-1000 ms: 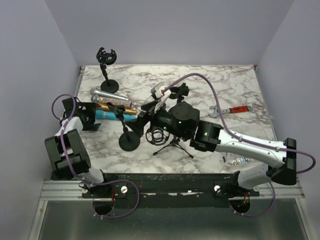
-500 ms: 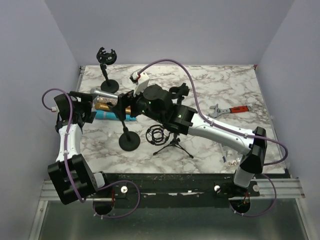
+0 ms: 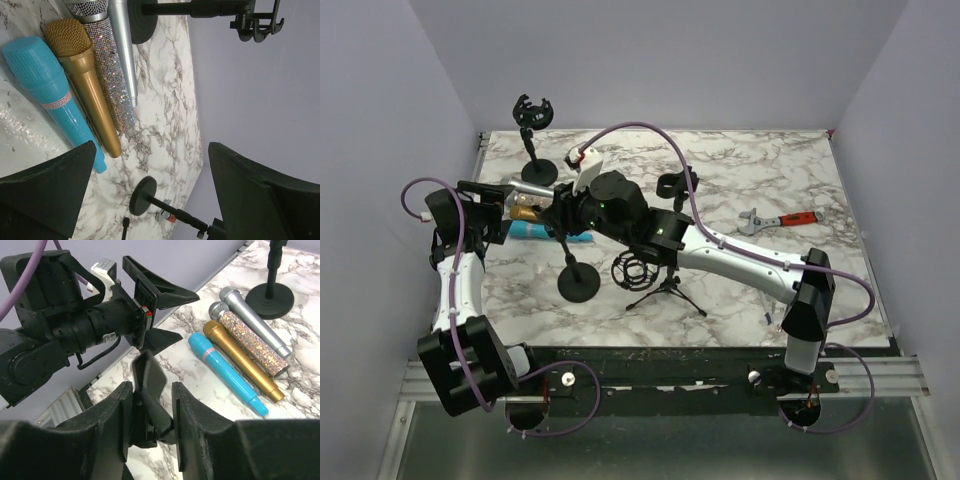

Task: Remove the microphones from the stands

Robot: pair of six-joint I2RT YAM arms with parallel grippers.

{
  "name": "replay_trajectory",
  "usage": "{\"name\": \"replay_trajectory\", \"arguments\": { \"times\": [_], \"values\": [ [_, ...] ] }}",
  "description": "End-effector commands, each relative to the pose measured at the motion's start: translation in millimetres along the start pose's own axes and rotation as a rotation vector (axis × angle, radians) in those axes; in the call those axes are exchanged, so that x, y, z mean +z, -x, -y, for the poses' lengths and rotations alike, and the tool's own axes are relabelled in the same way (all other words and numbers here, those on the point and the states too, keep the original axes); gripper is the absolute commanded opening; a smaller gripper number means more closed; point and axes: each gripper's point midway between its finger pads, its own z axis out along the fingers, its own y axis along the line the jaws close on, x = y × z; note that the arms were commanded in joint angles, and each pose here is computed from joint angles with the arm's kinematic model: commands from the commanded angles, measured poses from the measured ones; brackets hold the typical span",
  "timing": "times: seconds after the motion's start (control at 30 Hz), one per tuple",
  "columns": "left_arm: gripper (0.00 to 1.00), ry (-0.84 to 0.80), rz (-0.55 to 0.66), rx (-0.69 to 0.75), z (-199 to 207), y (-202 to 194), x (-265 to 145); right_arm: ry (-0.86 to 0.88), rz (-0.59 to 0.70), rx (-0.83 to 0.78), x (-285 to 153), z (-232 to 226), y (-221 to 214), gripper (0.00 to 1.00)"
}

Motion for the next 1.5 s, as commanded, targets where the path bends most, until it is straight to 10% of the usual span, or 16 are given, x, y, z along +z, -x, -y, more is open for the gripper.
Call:
{"name": "replay_trajectory", "arguments": {
  "times": [0.0,0.53,0.73,0.87,1.47],
  "values": [
    [0.98,-0.058,0.017,0.025,12.4,2.9,-9.6,-0.089,-0.165,-0.035,6.8,33.6,-72.6,0.35],
    [0.97,-0.081,0.044,0.076,19.1,5.2,-13.8,-0.074,-0.254,-0.04,7.9,40.5,-115.5,0.37],
    [0.97,-0.155,0.068,0.246,47.1,-4.8,-23.5,-0.04,-0.155,-0.076,3.0,25.0,-61.5,0.59],
    [0.97,-0.224,0.086,0.394,71.0,-18.0,-34.7,-0.037,-0.084,-0.104,-12.0,20.5,-23.3,0.91],
    [0.97,-0.769,0.362,0.934,167.3,-79.9,-180.8,-0.567,0.272,-0.06,-242.8,138.5,48.2,1.0]
  ]
}}
